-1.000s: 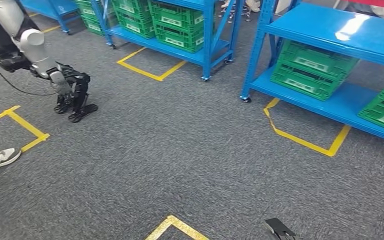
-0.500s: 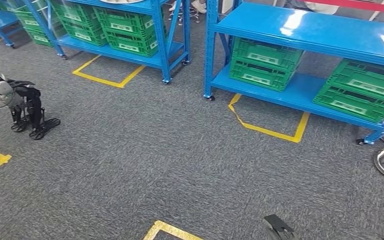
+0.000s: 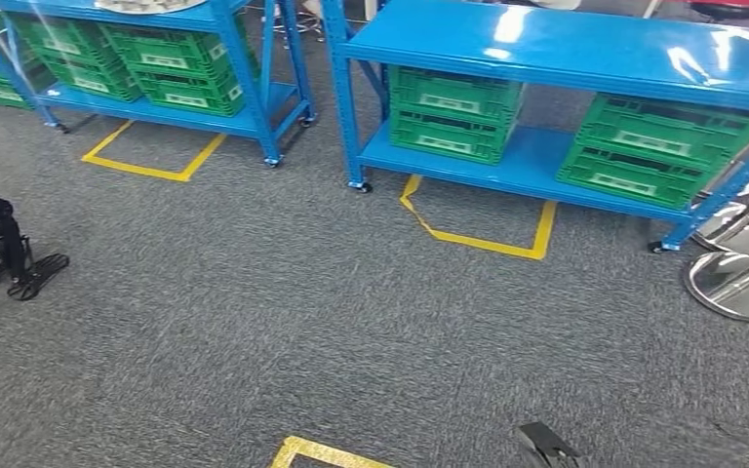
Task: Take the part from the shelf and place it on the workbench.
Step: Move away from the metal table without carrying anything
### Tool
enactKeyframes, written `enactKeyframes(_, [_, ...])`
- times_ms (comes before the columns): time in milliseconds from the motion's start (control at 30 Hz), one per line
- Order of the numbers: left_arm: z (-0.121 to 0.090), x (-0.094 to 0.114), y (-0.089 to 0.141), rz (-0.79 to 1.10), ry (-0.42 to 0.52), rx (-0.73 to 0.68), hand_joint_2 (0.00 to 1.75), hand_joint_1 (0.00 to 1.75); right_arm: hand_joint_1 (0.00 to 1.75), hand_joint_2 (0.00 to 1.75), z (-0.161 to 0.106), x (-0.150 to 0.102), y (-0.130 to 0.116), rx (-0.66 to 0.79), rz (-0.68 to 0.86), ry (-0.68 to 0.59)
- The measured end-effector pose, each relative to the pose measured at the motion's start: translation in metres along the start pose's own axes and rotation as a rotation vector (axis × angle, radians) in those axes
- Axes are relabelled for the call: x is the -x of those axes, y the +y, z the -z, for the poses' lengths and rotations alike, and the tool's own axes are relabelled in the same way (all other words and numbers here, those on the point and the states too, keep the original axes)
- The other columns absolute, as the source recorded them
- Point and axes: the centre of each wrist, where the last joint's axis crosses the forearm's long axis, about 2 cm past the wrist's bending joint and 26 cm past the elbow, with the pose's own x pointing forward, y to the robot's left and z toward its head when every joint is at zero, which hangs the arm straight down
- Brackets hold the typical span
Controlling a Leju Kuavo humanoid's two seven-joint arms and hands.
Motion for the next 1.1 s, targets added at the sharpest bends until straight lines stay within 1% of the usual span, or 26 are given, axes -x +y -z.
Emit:
enactKeyframes(333, [0.0001,0.0028,-0.0001,-0.003,0.006,0.000,0.00,0.00,0.00,0.00,0.0003,-0.0021,-0.0003,0.002,0.007,-0.004])
enactKeyframes(500, [0.0000,0.0006,-0.0011,-0.003,0.001,0.002,0.00,0.00,0.00,0.00,-0.0001,0.0012,-0.0015,0.007,0.009,0.005])
enactKeyframes(767, [0.0001,0.0031,-0.0034,0.003,0.002,0.006,0.00,0.00,0.00,0.00,-0.0003,0.0027,-0.0025,0.013,0.019,0.008])
enactKeyframes(1100, [0.0000,0.0004,-0.0017,0.005,-0.007,0.003,0.00,0.00,0.00,0.00,-0.0009,0.0060,-0.0024,0.017,0.021,0.019])
